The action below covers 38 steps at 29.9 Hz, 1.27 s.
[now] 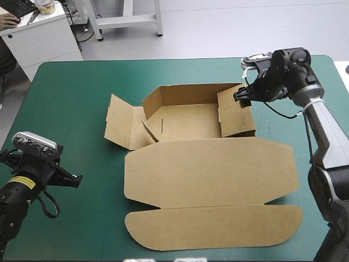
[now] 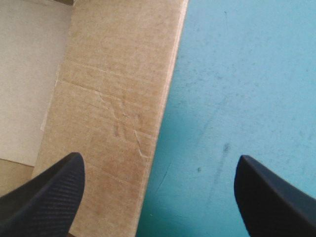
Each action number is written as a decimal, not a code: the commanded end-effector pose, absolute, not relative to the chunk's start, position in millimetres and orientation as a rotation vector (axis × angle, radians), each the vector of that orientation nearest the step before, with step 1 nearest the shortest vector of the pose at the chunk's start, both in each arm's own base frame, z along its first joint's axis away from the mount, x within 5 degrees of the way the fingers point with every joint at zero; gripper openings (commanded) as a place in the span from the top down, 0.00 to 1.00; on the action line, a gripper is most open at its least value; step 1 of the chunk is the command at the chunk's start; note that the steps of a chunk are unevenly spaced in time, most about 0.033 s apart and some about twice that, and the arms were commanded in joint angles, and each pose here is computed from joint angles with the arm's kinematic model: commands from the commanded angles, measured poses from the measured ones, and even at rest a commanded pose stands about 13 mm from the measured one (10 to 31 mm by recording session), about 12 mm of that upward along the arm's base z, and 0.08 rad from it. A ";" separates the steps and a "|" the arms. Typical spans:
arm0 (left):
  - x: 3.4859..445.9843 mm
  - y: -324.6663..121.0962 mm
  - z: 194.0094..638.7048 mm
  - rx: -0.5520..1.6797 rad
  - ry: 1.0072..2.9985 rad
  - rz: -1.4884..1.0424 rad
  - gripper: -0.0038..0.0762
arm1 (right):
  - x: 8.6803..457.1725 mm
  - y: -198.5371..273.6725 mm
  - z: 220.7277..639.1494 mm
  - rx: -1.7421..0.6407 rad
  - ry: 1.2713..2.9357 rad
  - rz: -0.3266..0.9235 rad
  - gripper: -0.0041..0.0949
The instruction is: Fold the box
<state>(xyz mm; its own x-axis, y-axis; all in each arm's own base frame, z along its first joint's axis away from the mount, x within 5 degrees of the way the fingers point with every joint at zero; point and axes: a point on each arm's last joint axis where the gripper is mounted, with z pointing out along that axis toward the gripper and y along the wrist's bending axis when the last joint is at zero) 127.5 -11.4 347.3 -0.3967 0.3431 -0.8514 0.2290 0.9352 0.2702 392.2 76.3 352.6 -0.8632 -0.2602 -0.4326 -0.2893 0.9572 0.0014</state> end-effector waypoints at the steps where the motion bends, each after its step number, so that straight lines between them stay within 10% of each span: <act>1: 128.5 -12.1 360.7 0.377 1.920 0.118 0.96 | 379.5 74.5 380.6 -0.376 2.592 0.138 0.18; 16: 127.7 -11.9 358.6 0.385 1.944 0.119 0.96 | 415.4 83.9 331.4 -0.370 2.640 0.188 0.22; 32: 128.0 -11.9 359.3 0.383 1.936 0.120 0.96 | 434.0 88.3 295.9 -0.365 2.700 0.207 0.96; 38: 128.3 -11.9 360.1 0.381 1.926 0.121 0.96 | 431.6 88.1 303.3 -0.369 2.688 0.209 0.98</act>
<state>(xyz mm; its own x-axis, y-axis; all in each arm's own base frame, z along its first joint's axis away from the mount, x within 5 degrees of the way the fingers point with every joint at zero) 126.2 -11.8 345.0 -0.4209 0.3401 -0.8409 0.2390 0.9359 0.2589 440.5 90.2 263.9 -0.9145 -0.2263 -0.3355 -0.2712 0.9580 0.0932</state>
